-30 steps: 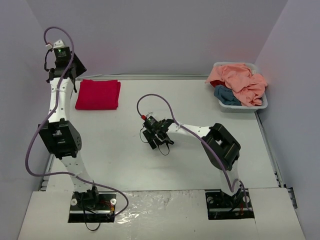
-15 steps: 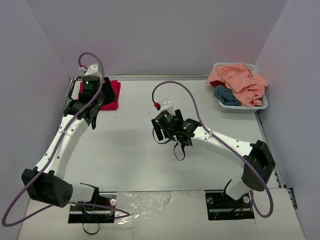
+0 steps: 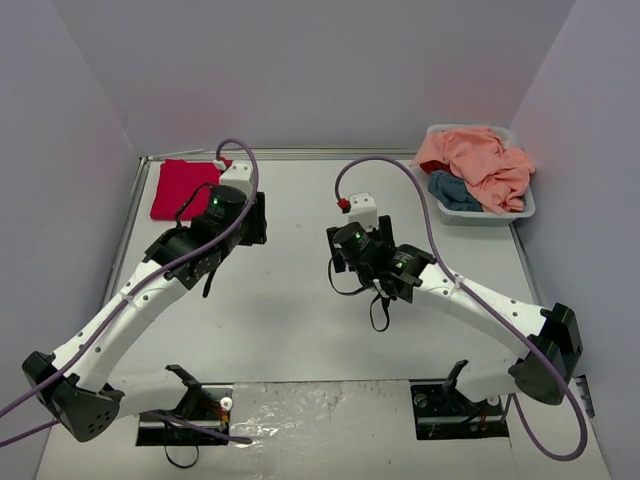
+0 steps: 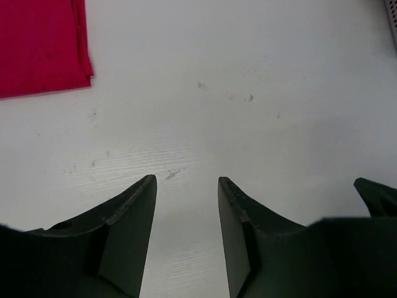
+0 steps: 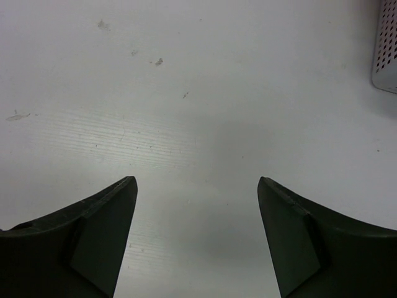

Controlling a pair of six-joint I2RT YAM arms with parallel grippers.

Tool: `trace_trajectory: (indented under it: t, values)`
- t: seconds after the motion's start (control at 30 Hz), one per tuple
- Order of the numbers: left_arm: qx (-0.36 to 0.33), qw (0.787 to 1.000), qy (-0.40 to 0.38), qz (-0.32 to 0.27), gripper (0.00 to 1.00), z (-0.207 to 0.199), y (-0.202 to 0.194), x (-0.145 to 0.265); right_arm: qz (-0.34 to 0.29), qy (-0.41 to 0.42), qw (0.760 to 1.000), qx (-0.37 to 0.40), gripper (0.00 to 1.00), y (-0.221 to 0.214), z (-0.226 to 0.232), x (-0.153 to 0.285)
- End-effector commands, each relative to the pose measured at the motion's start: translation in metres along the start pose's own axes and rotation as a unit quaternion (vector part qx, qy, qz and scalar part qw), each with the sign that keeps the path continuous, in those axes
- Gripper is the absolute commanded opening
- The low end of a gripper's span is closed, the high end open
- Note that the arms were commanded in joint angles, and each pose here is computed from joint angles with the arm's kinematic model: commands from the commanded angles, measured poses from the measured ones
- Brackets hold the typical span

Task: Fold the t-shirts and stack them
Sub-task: Put the neatly folded tshirt into the corner of the board with the left arm

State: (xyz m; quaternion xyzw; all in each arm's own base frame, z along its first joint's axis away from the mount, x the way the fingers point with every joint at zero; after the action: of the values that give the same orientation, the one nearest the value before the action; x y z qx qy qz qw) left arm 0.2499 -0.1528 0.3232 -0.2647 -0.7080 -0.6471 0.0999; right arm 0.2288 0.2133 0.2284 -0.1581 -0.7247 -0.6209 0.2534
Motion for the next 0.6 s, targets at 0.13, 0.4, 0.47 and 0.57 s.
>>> trace_trajectory:
  t: [0.13, 0.4, 0.47, 0.57]
  values:
    - [-0.076, 0.995, 0.064, -0.003, 0.45, 0.005, -0.024, 0.023, -0.038, -0.042, 0.998, -0.035, 0.74, -0.003, -0.014, 0.009]
    - [-0.074, 0.993, 0.082, -0.031, 0.47, 0.010, -0.031, 0.037, -0.071, -0.025, 0.995, -0.067, 0.74, -0.012, -0.023, 0.025]
    - [-0.069, 0.994, 0.078, -0.037, 0.47, 0.010, -0.030, 0.038, -0.076, -0.024, 0.994, -0.069, 0.74, -0.010, -0.024, 0.028]
    - [-0.062, 0.994, 0.071, -0.050, 0.47, 0.012, -0.029, 0.046, -0.078, -0.026, 0.994, -0.072, 0.74, -0.011, -0.025, 0.029]
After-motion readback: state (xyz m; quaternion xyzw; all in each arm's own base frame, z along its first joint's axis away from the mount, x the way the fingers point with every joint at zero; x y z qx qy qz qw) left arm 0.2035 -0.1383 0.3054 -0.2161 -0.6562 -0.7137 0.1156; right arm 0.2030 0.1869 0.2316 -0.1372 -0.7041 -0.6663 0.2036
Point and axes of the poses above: each gripper's point midway between its finger pads, its own x axis back along the fingers, its own z axis along the line the jaws close on, y = z × x, the point moved 7 cm from there along x, back along the fingers, and after that the axes turned 1 degree about -x, right-handed, at the moved point
